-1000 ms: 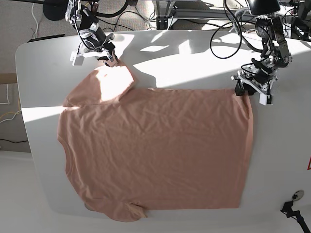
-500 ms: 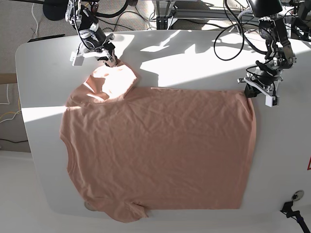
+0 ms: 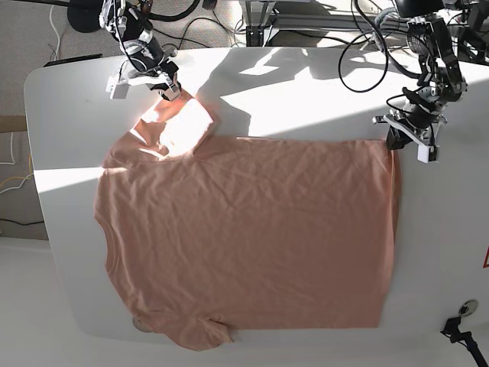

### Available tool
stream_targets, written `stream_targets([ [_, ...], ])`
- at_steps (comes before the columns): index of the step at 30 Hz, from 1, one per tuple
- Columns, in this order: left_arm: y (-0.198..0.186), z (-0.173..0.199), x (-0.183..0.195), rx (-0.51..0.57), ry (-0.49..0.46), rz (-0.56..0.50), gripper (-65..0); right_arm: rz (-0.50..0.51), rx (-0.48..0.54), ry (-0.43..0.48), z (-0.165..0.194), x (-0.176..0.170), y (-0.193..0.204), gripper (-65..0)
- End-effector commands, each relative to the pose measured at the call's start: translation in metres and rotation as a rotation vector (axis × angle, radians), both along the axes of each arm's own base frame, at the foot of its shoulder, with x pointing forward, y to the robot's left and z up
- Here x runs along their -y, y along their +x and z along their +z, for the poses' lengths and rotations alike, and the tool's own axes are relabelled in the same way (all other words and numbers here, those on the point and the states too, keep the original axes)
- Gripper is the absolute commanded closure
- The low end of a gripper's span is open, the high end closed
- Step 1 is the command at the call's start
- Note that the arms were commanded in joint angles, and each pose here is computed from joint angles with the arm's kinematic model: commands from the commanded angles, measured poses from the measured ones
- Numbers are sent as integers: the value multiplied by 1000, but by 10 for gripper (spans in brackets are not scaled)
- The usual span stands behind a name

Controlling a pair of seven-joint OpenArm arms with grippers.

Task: Fold the T-shirt properly
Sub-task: 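Grasp the shoulder corners with both grippers and lift, then drag the shirt by its shoulders toward the robot with both grippers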

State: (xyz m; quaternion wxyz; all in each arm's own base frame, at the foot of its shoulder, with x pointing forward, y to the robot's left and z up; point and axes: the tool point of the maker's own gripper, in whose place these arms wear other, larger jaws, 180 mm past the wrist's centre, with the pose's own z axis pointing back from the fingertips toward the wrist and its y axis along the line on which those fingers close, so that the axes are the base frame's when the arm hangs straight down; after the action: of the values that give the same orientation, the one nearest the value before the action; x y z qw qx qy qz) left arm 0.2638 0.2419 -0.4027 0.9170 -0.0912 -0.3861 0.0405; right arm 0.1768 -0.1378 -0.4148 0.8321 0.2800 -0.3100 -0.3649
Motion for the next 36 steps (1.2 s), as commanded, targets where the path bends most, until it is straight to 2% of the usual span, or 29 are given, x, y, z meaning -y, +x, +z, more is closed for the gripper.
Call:
stream_targets([
  [1,6,21,-1,64,24,-18,0,2,50,-16,16,3,4,0],
  [13,-66,37,18,13,105,-115,0,46,-37,-56,20,2,-61,0],
  [19,-87,36,0,-36,150,-108,0,66,-19,-96,25,13,-73,0],
  [22,-83,41,-11,-17,167,-78,0,78,37,-122,32,20,-62,0],
  [32,-3,87,0,210,137,-47,0,140,219,-168,59,25,-3,0],
  [36,15,95,0,193,142,-52,0,154,285,-190,72,28,20,0],
])
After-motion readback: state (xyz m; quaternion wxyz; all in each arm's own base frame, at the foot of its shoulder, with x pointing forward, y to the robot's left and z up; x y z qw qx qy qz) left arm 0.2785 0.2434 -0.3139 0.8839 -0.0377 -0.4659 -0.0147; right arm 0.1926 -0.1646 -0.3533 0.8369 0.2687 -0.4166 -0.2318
